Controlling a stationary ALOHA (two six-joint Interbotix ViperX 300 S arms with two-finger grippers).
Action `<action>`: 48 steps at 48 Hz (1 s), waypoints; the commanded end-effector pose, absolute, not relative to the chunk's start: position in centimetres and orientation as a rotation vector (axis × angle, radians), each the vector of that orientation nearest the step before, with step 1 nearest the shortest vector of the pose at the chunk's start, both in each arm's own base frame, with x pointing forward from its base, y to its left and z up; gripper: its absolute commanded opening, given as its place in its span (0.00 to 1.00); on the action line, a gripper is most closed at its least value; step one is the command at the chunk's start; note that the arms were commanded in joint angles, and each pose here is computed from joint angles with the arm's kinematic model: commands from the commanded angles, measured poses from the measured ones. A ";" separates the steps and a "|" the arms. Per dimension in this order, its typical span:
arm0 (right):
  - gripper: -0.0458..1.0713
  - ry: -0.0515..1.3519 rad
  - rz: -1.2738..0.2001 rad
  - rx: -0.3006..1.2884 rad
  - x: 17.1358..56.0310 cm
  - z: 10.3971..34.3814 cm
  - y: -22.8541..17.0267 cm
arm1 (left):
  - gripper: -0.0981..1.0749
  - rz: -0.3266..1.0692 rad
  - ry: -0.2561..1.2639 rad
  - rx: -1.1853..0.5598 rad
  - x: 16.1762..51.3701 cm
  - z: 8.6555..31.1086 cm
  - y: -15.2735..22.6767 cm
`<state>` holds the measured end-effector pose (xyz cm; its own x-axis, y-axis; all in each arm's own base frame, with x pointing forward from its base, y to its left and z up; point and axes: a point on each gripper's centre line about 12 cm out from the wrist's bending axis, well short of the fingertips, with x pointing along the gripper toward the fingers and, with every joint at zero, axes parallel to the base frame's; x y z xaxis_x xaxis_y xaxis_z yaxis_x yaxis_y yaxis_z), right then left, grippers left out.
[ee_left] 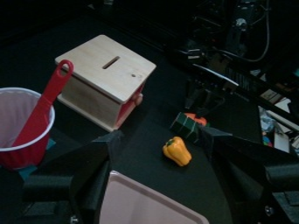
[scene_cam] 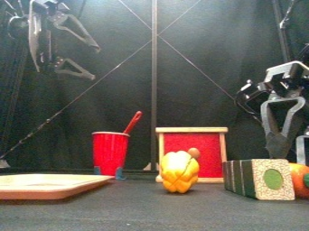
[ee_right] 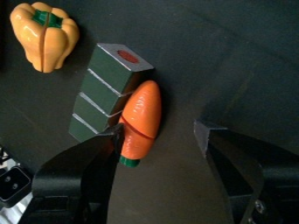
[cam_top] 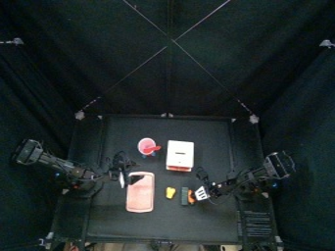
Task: Put carrot right of roll
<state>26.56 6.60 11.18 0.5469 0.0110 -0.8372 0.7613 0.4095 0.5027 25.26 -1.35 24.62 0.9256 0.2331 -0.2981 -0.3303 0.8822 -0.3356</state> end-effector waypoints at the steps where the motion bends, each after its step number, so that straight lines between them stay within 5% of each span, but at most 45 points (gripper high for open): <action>1: 0.90 0.864 -0.535 1.057 27.5 11.9 6.9 | 0.96 0.294 0.242 -0.395 25.5 25.1 -1.4; 48: 0.89 0.928 -0.645 1.109 24.0 9.6 6.0 | 0.96 0.295 0.244 -0.394 25.4 25.0 -1.4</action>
<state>24.72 6.16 9.81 0.4939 0.0120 -0.8694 0.8161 0.3387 0.4683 25.26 -1.35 24.53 0.9247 0.2334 -0.3006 -0.3313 0.8825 -0.3339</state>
